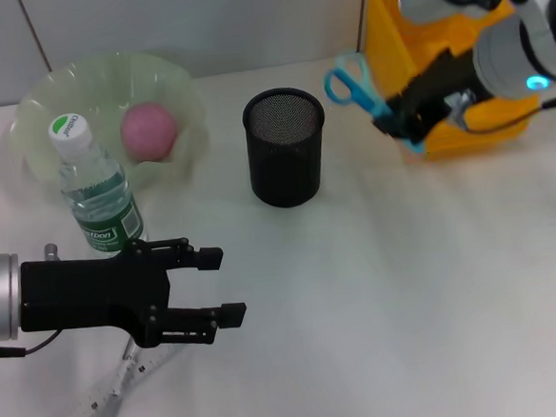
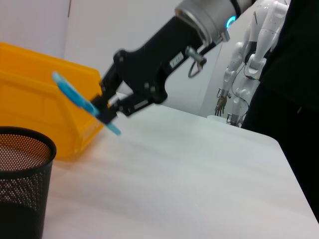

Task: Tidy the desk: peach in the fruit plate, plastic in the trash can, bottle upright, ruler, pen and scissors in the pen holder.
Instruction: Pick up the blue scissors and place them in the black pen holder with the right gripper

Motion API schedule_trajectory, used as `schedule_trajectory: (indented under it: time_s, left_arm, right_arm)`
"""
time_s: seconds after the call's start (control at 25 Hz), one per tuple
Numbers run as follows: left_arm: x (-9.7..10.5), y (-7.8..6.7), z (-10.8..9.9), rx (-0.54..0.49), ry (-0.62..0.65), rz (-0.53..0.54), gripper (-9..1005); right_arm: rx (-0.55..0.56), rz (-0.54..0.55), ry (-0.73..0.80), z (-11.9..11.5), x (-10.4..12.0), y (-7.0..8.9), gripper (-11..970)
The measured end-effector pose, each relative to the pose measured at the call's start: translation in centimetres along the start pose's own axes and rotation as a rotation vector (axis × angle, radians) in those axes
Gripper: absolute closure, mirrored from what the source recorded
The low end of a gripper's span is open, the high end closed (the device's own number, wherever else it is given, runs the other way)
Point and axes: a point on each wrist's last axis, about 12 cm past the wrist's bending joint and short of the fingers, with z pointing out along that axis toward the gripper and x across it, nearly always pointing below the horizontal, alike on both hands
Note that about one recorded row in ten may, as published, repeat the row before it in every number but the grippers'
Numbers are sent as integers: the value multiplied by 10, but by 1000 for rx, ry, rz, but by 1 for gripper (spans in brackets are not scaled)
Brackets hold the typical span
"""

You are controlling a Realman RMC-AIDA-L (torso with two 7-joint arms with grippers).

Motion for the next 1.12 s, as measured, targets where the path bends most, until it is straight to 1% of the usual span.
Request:
schedule_trajectory:
  time_s: [0.24,0.28,0.32,0.36,0.44,0.6,0.68,0.76,0.8,0.84,0.88,0.92,0.96,1.0,1.08,1.12]
  left_arm:
    - [0,0,0,-1,-1,-1,221]
    - [0,0,0,-1,-1,-2,221]
    - [0,0,0,-1,-1,-1,221]
    - [0,0,0,0,-1,-1,221]
    - [0,0,0,0,-1,-1,221]
    - [0,0,0,0,-1,0,221]
    - [0,0,0,0,-1,0,221]
    - [0,0,0,1,-2,0,221]
    - [1,0,1,3,-3,-1,222]
    - [1,0,1,3,-3,-1,222]
    - [2,-1,1,4,-3,-3,222]
    - [2,-1,1,4,-3,-3,222]
    - [2,-1,1,5,-3,-4,222]
    - [2,-1,1,5,-3,-4,222]
    - [2,-1,1,6,-3,-4,222]
    - [2,-1,1,6,-3,-4,222]
  right_arm:
    - [-6,-2,-173,-17,-14,-5,736]
    - [-14,0,-225,-18,-16,-6,735]
    - [-14,0,-225,-18,-16,-6,734]
    - [-25,3,-269,-15,-18,-7,733]
    - [-30,5,-289,-14,-19,-7,731]
    - [-57,7,-346,-4,-20,-8,726]
    - [-74,12,-395,7,-19,-8,724]
    - [-80,14,-414,11,-19,-8,722]
    - [-94,20,-442,19,-19,-9,721]
    - [-94,20,-442,19,-19,-9,720]
    - [-101,30,-450,27,-17,-9,719]
    - [-101,30,-450,27,-17,-9,717]
    - [-106,36,-464,35,-16,-10,716]
    - [-106,36,-464,35,-16,-10,715]
    - [-120,43,-488,47,-12,-9,713]
    - [-120,43,-488,47,-12,-9,712]
